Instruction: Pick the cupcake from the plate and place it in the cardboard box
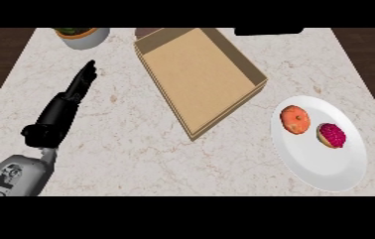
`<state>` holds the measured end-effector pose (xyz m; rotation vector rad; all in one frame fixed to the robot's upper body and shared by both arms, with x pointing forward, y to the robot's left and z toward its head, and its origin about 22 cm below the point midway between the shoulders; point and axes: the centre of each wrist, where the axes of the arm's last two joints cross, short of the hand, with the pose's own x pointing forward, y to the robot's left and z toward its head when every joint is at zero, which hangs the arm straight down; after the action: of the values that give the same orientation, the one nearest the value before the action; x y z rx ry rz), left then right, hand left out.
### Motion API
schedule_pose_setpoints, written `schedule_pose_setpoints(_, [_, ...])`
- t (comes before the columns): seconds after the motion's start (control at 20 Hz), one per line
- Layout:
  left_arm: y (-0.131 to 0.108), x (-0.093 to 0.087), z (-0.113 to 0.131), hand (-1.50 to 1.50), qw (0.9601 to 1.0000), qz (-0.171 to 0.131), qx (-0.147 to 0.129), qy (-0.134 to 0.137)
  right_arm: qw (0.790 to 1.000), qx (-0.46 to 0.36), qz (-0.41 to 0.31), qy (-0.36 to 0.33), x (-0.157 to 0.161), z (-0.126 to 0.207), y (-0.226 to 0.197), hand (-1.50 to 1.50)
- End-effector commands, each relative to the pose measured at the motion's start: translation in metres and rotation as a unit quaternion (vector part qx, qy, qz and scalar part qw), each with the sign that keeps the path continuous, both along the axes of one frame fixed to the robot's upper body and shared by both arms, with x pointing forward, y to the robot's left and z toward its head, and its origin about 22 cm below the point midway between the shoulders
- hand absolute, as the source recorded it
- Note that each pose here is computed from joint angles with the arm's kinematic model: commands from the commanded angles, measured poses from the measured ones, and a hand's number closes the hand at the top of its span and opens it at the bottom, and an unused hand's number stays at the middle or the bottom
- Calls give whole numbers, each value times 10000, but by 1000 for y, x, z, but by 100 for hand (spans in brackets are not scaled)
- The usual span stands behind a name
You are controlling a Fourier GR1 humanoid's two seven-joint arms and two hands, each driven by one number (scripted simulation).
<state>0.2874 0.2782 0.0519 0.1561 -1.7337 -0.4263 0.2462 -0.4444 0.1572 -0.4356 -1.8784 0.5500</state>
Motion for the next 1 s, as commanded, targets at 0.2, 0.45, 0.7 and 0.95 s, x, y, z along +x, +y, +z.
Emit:
schedule_pose_setpoints(0.2, [-6, -2, 7, 0, 9984, -545, 156, -70, 9821, -1757, 651, -180, -33, 6, -73, -150])
schedule_pose_setpoints(0.45, [-8, 11, 14, 0, 9989, -444, 126, -50, 9456, -3093, 785, 636, -26, 37, -64, -150])
schedule_pose_setpoints(0.7, [-8, 3, 8, 0, 9987, -458, 229, -74, 9052, -3920, 1167, 1154, -18, 20, -25, -150])
schedule_pose_setpoints(0.95, [-7, -9, 2, 0, 9991, -401, 130, -35, 8755, -4530, 1000, 1351, -22, 28, 20, -150])
